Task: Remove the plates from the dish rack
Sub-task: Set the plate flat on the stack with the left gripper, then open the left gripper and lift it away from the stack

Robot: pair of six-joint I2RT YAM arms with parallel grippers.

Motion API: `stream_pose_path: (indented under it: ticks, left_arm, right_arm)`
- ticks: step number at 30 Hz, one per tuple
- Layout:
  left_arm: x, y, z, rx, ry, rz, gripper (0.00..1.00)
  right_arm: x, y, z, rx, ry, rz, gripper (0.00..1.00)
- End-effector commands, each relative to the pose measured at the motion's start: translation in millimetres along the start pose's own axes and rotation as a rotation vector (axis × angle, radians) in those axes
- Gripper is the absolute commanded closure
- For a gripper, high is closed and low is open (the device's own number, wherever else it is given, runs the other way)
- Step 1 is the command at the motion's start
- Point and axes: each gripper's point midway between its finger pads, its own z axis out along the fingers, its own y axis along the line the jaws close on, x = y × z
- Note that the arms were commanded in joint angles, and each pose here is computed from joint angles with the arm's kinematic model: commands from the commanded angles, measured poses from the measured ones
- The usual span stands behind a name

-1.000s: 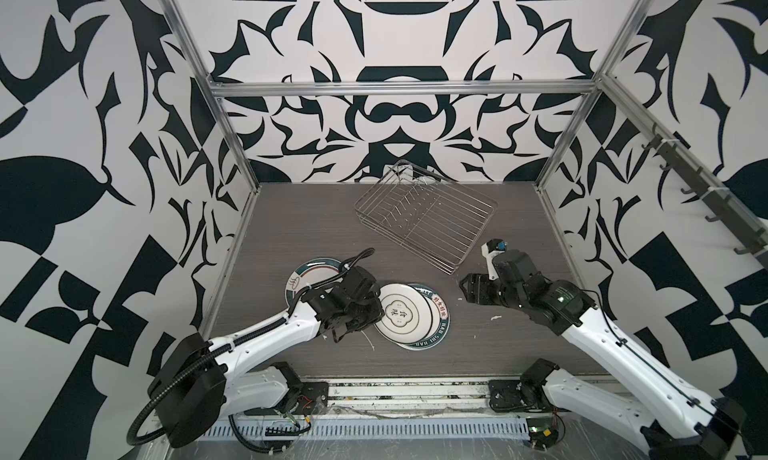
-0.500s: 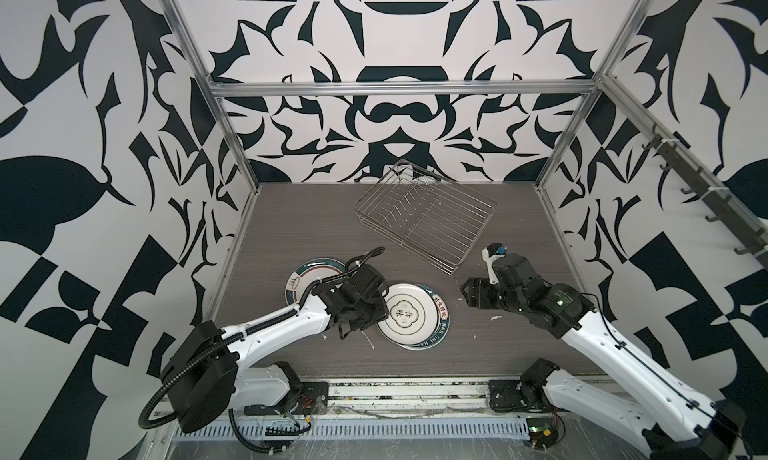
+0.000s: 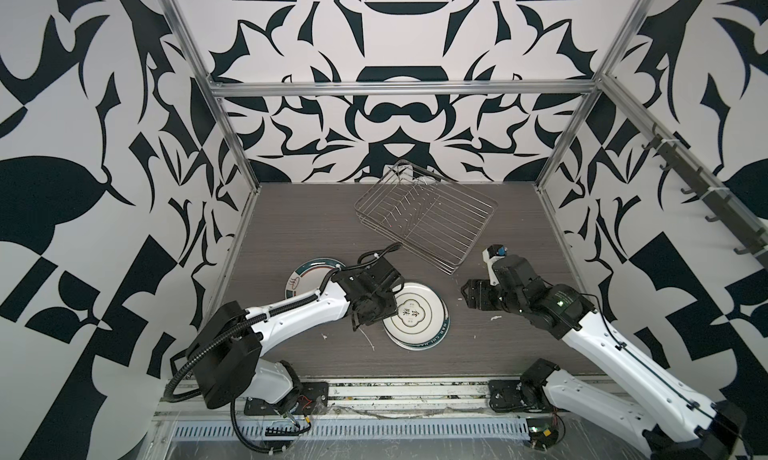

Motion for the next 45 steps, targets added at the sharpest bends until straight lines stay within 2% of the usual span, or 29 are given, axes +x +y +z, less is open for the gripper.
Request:
stream_pose_path:
  ticks: [1, 6, 11, 15, 27, 33, 40, 45]
  left_arm:
    - [0, 4, 0, -0.049, 0.0, 0.01, 0.5]
    - [0, 0, 3, -0.061, 0.009, 0.026, 0.49]
    - [1, -2, 6, -0.069, 0.018, 0.034, 0.48]
    - [0, -3, 5, -0.078, 0.003, 0.043, 0.46]
    - [0, -9, 14, -0.118, 0.022, 0.077, 0.31]
    - [-1, -6, 11, -0.147, 0.018, 0.084, 0.3]
    - [-17, 10, -25, -0.204, -0.105, 0.096, 0.27]
    - [-48, 22, -80, -0.222, -0.327, 0.15, 0.2]
  right_arm:
    - [-1, -7, -2, 0.029, -0.012, -0.011, 0.15]
    - [1, -9, -2, 0.034, -0.01, -0.018, 0.04]
    - [2, -11, -1, 0.04, -0.009, -0.018, 0.0]
    - [3, -13, -1, 0.044, -0.007, -0.018, 0.01]
    - [7, -17, 1, 0.055, 0.003, -0.011, 0.01]
    - [8, -18, 2, 0.055, 0.007, -0.011, 0.0]
    - [-2, -20, -2, 0.068, -0.046, -0.005, 0.01]
    - [-28, -39, -26, 0.175, -0.2, 0.019, 0.01]
